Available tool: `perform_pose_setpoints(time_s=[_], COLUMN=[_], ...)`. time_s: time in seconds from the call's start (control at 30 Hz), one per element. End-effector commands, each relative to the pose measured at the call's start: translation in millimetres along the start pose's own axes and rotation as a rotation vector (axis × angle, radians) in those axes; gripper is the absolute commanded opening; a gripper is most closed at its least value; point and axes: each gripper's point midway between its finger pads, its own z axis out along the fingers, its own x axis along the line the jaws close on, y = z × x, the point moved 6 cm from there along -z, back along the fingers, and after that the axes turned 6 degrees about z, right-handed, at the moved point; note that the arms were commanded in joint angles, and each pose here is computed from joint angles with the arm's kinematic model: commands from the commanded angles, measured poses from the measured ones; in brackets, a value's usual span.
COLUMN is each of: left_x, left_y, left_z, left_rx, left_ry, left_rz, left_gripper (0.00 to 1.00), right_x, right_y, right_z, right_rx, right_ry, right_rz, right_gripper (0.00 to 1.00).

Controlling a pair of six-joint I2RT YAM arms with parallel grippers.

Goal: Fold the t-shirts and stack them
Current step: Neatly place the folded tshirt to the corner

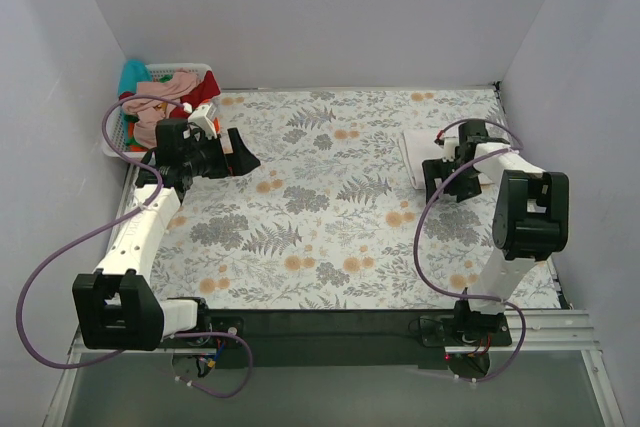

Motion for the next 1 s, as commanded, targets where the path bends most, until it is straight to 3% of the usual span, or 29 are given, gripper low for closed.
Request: perform_pose_setpoints(time_s=[0.0, 0.2, 0.43, 0.97], left_x=[-1.1, 0.3, 2.2, 7.7], left_y=[3.2, 3.1, 3.0, -5.3], left_z=[-5.2, -2.1, -0.9, 1.1], left_rx=[-0.028, -0.025, -0.019, 0.012], left_ry=[0.012, 0.013, 0.021, 0.043], left_rz=[0.014, 0.002, 0.004, 0.015], left_gripper=[0.95, 0.95, 0.95, 0.96], right_x=[1.5, -13.0, -25.2, -74.5], right_y=[13.1, 17.3, 53.8, 129.4], right_z=[3.3, 38.7, 66.0, 78.4], right_rx=[-0.080, -0.073, -0.104, -0.236], right_ry=[-0.046, -0.150, -0.190, -0.167], right_rz=[0.071, 0.138, 0.213, 0.283], right_gripper=[0.98, 0.98, 0.98, 0.98])
